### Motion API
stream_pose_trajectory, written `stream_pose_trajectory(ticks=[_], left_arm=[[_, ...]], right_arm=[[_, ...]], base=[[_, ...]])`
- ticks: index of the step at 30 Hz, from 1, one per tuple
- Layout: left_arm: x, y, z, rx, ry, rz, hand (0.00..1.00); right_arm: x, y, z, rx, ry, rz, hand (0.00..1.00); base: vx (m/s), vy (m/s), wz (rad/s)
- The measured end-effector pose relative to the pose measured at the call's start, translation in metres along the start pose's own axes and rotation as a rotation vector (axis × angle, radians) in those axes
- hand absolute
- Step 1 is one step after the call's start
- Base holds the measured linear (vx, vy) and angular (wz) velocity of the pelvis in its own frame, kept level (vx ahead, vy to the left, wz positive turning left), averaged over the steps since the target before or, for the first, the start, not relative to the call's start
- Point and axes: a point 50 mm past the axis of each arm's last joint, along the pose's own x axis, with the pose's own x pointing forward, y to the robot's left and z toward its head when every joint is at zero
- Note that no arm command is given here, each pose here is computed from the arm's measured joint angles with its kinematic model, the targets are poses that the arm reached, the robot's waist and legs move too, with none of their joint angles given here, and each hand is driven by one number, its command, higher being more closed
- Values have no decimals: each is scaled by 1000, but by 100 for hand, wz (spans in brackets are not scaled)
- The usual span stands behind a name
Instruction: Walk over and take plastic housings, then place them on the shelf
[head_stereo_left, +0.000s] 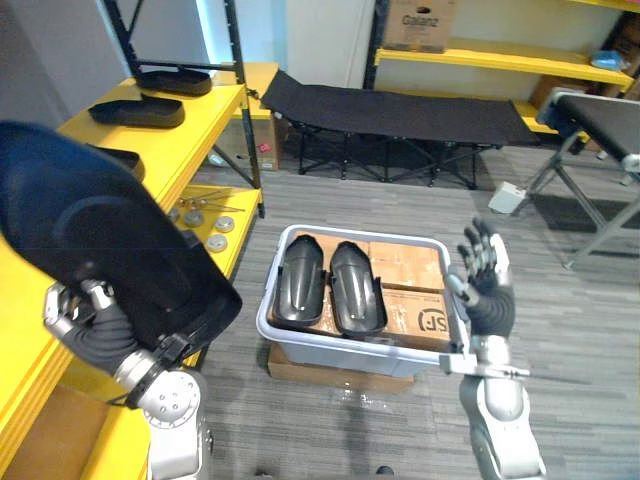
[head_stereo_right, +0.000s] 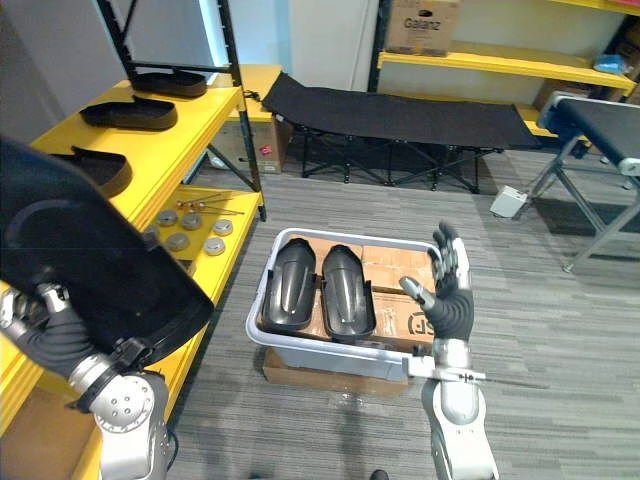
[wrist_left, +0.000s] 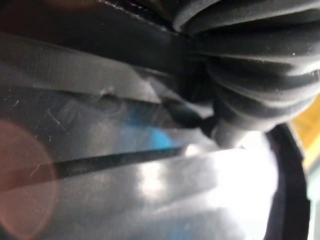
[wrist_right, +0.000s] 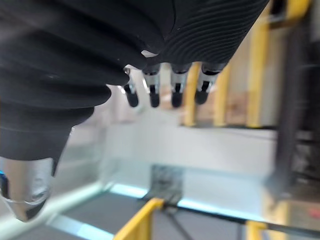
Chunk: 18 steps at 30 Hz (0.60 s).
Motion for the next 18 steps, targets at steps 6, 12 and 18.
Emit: stream_pose_trajectory(ticks=[6,12,18], left_arm=[[-4,16,-1,28,-7,30,100],[-1,27,16,15,-66,39,100],[12,66,42,96,-203,121,100]], right_arm=[[-17,-8,-41,9,229,-14,0],[-6,17,-57,136,281,85,0],[28,36,-60,69,248,167,0]], base=[[-13,10,-11],[5,7,43],[14,11,65]])
